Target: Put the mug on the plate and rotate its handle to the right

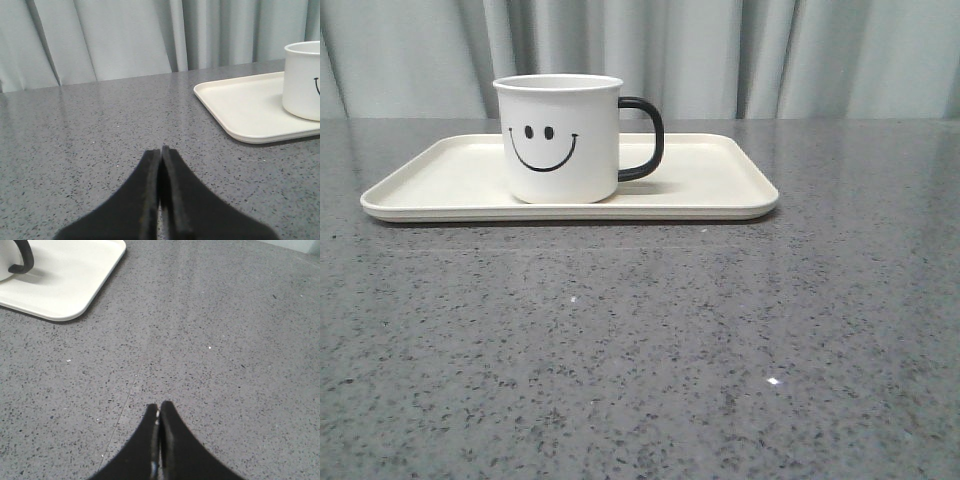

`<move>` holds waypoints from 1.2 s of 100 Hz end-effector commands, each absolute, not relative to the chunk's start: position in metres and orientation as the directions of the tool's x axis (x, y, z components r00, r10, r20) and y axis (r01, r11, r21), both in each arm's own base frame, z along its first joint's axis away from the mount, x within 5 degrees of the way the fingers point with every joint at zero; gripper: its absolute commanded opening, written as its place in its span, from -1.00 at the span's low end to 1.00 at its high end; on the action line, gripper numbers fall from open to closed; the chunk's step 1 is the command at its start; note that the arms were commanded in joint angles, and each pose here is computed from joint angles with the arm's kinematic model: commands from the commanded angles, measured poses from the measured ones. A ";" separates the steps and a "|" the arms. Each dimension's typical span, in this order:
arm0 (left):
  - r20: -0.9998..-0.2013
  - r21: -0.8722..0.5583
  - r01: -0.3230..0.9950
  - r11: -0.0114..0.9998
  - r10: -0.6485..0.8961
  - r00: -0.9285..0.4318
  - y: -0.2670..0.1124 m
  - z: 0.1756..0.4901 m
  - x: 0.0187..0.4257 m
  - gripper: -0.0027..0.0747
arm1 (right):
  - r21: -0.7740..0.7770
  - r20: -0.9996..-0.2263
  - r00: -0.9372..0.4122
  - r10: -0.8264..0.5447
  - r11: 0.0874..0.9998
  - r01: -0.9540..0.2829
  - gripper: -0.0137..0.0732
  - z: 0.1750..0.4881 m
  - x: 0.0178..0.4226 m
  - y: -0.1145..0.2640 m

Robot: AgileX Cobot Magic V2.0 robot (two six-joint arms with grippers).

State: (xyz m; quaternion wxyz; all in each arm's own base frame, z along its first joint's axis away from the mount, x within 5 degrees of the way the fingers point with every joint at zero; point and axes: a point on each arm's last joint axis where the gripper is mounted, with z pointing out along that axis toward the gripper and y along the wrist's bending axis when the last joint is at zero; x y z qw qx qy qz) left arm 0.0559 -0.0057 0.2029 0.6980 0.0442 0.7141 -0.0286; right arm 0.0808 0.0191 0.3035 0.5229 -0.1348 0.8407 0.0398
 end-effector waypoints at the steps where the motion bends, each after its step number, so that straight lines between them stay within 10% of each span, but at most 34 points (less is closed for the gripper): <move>1: -0.996 0.017 0.101 0.995 0.008 0.086 -0.005 0.209 0.054 -0.98 | -0.081 -0.928 -0.336 -0.161 0.967 -0.240 -0.84 0.318 0.083 0.018; 50: -0.996 0.017 0.101 0.995 0.008 0.086 -0.005 0.209 0.054 -0.98 | -0.149 -0.964 -0.192 -0.182 0.973 -0.174 -0.84 0.310 0.083 0.012; 120: -0.996 0.017 0.101 0.995 0.008 0.086 -0.005 0.209 0.054 -0.98 | 0.045 -0.996 0.075 0.052 0.996 -0.082 -0.84 0.206 0.060 0.005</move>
